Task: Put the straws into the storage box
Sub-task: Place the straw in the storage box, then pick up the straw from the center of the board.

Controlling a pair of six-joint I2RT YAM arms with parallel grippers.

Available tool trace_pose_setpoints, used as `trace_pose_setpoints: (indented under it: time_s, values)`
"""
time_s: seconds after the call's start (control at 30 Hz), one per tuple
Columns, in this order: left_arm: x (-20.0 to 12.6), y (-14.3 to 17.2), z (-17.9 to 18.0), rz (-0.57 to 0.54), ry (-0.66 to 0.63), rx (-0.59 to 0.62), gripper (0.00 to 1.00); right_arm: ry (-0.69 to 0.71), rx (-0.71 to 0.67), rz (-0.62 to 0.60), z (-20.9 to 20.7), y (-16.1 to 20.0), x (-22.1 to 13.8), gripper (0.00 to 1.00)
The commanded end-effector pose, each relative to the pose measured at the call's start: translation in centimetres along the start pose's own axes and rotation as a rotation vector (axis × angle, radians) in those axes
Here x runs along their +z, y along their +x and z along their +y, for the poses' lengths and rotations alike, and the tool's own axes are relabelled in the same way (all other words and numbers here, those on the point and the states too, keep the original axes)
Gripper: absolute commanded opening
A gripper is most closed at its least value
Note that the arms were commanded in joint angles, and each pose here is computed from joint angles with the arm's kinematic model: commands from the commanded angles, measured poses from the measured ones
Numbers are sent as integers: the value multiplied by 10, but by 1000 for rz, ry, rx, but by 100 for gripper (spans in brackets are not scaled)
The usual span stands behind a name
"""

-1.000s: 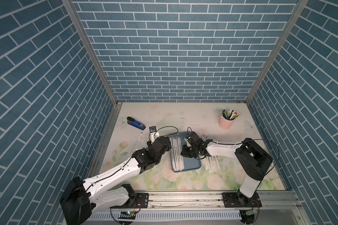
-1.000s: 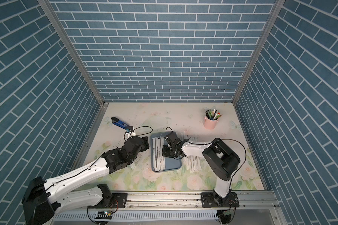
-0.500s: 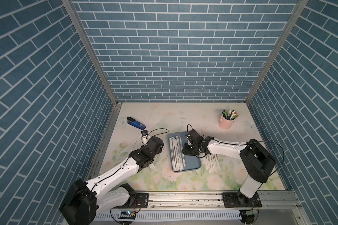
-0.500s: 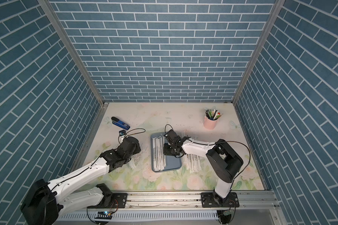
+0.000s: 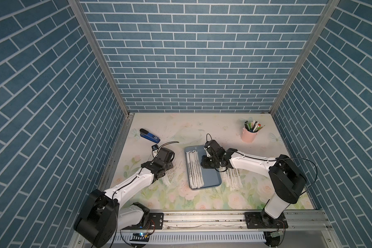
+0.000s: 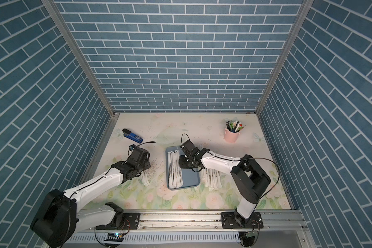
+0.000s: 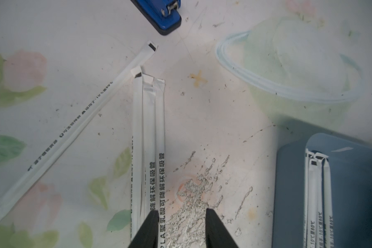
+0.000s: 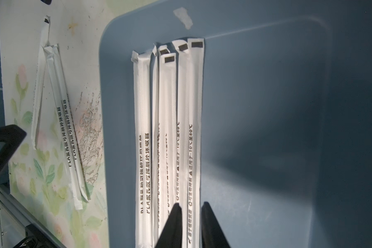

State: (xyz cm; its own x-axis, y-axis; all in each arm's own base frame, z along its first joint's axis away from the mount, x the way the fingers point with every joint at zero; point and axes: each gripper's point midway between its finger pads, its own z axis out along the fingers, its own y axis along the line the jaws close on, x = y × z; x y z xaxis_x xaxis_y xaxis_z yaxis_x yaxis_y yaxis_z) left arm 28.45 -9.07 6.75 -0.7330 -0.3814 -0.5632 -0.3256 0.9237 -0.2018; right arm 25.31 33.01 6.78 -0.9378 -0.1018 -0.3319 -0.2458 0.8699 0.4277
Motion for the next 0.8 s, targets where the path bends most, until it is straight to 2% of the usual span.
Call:
trace_pose_setpoints:
  time_s: [0.0, 0.23, 0.77]
  values:
    - [7, 1, -4, 23, -5, 26, 38, -12, -32, -35, 7, -7, -11, 20]
    - [11, 6, 2, 53, -51, 23, 37, -12, -37, -61, 5, -8, -16, 22]
    - [19, 17, 3, 91, -23, 4, 38, -9, -53, -77, 9, -17, -16, 22]
